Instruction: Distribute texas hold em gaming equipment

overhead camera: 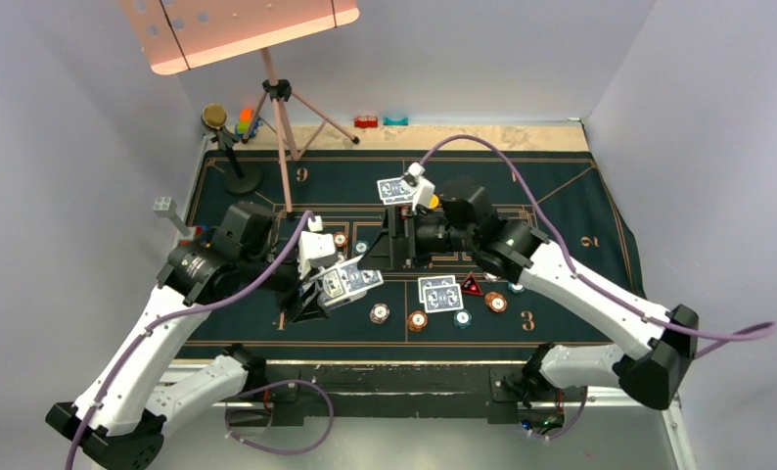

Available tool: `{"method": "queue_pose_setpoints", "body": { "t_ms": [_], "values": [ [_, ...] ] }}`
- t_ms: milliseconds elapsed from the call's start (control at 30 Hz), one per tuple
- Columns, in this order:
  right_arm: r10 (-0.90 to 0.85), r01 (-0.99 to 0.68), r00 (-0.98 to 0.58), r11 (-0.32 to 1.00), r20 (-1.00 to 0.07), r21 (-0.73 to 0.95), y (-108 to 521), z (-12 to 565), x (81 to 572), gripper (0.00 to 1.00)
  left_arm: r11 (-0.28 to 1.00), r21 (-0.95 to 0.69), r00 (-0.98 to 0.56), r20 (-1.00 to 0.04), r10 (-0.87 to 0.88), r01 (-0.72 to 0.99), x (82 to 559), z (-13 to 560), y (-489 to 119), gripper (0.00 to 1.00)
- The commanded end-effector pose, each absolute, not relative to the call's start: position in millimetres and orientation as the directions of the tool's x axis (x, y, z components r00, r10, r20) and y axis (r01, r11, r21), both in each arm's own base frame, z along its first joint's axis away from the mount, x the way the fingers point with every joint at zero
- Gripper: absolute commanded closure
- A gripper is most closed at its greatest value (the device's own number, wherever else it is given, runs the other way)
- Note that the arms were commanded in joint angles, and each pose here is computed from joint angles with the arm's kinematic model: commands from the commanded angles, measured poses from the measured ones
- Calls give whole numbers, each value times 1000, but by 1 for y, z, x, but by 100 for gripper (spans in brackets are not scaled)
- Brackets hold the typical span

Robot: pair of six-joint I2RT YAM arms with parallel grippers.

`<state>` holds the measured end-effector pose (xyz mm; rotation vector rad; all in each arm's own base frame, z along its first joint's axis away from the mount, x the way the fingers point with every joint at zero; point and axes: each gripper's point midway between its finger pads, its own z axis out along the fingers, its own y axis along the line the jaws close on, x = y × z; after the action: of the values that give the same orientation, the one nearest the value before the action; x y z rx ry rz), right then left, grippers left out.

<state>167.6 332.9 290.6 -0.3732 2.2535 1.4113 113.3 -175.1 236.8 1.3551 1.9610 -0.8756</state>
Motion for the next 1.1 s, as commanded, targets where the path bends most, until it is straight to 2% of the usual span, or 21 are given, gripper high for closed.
{"method": "queue_pose_setpoints", "body": {
  "t_ms": [0, 200, 367, 533, 833, 1067],
  "values": [
    [-29, -468, -859, 445, -510, 763, 353, 290, 168, 3, 234, -126, -236, -811, 534, 964, 119, 253, -180, 100],
    [-26, -467, -861, 437, -508, 769, 358, 282, 169, 3, 239, -120, -235, -809, 540, 964, 121, 252, -179, 100],
    [-34, -436, -875, 485, -482, 758, 353, 268, 169, 9, 239, -117, -232, -810, 538, 964, 120, 253, -179, 100],
    [-7, -427, -871, 502, -490, 752, 348, 268, 171, 19, 241, -112, -229, -811, 538, 964, 120, 254, -178, 100],
    [20, -417, -867, 519, -499, 746, 338, 274, 173, 51, 241, -110, -227, -813, 537, 964, 119, 254, -178, 100],
    [46, -412, -860, 526, -508, 744, 328, 280, 178, 57, 242, -112, -229, -812, 537, 964, 118, 254, -177, 100]
  ]
}}
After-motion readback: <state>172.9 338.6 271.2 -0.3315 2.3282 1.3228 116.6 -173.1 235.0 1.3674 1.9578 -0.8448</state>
